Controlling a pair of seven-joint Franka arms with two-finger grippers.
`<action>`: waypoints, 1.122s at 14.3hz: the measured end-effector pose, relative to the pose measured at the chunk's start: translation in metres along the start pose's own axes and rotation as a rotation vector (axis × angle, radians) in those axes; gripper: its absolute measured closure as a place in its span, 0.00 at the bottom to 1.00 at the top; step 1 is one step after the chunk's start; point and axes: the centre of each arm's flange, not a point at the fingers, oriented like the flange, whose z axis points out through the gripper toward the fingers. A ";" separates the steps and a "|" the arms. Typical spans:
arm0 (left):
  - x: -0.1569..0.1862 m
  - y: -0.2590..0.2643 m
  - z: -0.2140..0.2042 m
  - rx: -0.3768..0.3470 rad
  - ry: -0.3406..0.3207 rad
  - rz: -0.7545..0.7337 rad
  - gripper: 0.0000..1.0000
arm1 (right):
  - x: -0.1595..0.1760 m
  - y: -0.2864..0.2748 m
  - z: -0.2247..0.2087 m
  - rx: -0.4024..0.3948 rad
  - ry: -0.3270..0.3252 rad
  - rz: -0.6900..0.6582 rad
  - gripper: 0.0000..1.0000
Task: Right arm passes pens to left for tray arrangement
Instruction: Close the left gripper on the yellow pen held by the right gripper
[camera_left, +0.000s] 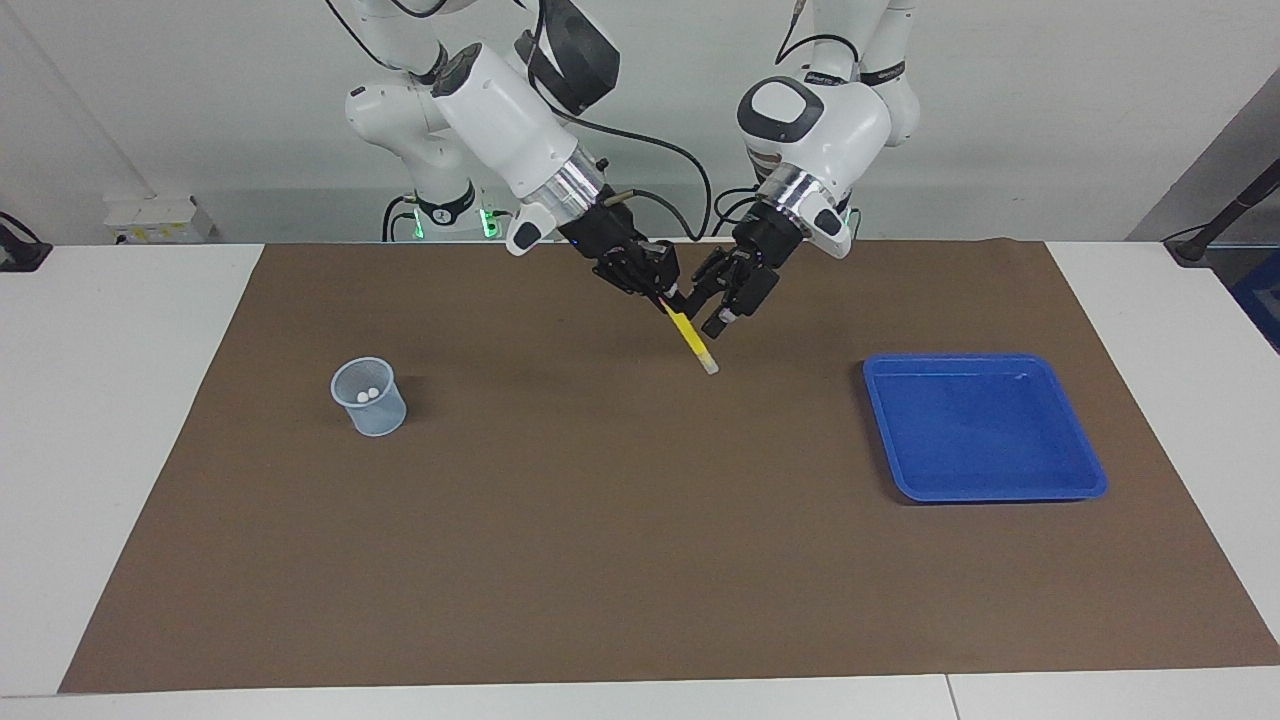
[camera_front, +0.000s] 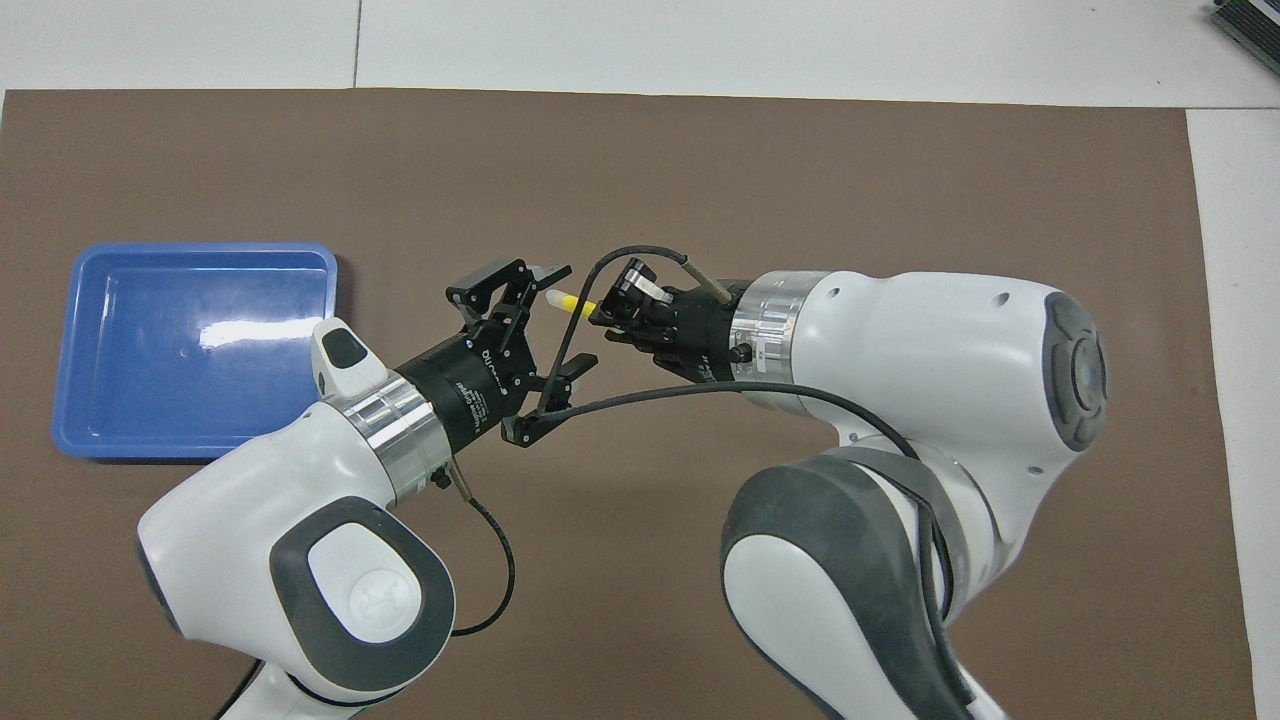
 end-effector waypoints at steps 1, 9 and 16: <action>0.001 0.001 0.007 0.004 0.003 -0.002 0.10 | 0.000 0.000 0.000 0.000 0.000 0.000 0.81; 0.014 0.011 0.017 -0.001 0.017 -0.016 0.28 | 0.000 0.000 0.000 0.001 -0.002 0.003 0.81; 0.012 0.008 0.019 0.009 0.011 -0.014 0.60 | 0.001 -0.001 -0.001 0.009 0.004 0.005 0.81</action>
